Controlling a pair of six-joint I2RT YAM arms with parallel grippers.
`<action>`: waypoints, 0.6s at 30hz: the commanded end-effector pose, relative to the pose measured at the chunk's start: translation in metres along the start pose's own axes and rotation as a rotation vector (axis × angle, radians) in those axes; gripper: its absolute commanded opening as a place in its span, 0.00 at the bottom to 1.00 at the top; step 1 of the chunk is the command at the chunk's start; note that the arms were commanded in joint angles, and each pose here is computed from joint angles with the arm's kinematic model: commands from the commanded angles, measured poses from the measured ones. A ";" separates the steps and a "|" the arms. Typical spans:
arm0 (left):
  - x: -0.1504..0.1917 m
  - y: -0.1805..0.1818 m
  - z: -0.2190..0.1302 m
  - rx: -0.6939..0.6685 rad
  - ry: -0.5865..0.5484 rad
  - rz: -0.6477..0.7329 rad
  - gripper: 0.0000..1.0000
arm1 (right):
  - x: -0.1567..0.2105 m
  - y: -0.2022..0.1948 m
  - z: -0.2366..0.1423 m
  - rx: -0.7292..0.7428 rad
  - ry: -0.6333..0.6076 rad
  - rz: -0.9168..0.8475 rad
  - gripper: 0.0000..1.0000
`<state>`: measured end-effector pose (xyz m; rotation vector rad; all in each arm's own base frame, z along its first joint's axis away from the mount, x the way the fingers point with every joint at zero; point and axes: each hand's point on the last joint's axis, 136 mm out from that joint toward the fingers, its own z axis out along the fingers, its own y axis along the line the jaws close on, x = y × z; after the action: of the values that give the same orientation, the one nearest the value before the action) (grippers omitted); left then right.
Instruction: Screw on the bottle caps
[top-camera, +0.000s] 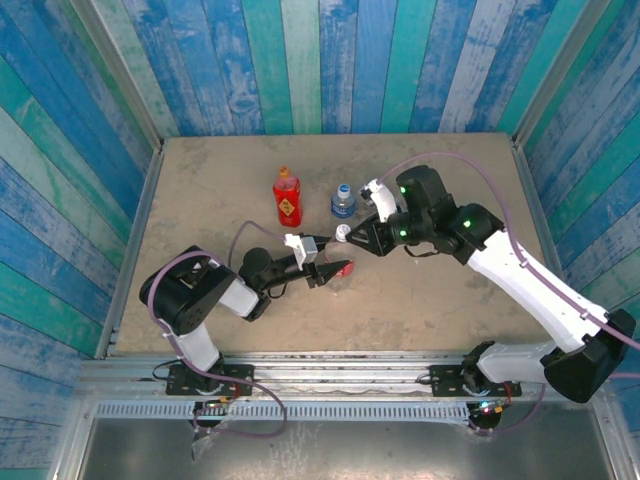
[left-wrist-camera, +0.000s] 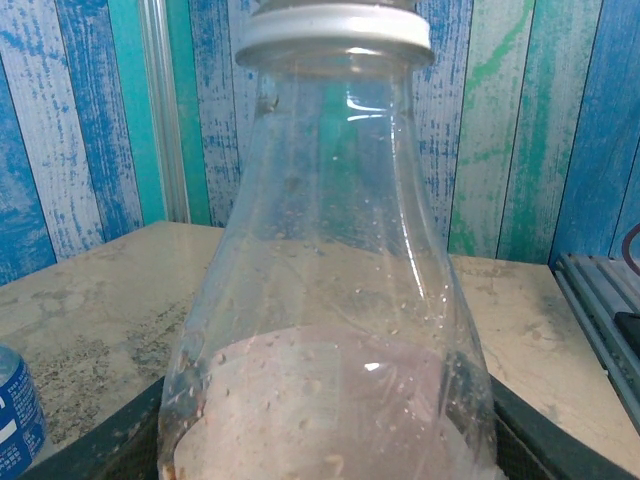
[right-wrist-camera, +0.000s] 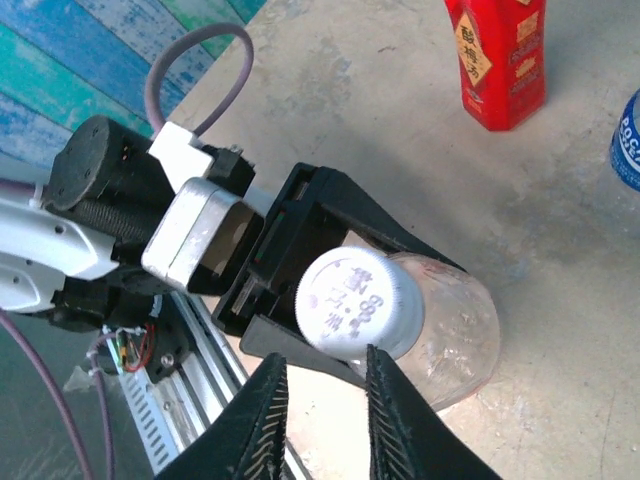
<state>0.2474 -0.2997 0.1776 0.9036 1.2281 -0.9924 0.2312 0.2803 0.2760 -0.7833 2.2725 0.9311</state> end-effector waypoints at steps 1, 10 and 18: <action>0.035 0.006 -0.005 -0.039 0.125 -0.056 0.62 | -0.001 -0.004 -0.012 0.052 -0.037 -0.023 0.32; 0.034 0.005 -0.005 -0.033 0.127 -0.048 0.62 | -0.028 -0.010 0.006 0.011 -0.044 -0.017 0.35; 0.036 0.006 -0.006 -0.042 0.139 -0.043 0.62 | -0.008 -0.009 0.020 -0.055 0.054 0.018 0.25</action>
<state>0.2474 -0.2997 0.1773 0.9096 1.2298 -0.9858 0.2597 0.2933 0.2740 -0.7846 2.2597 0.9561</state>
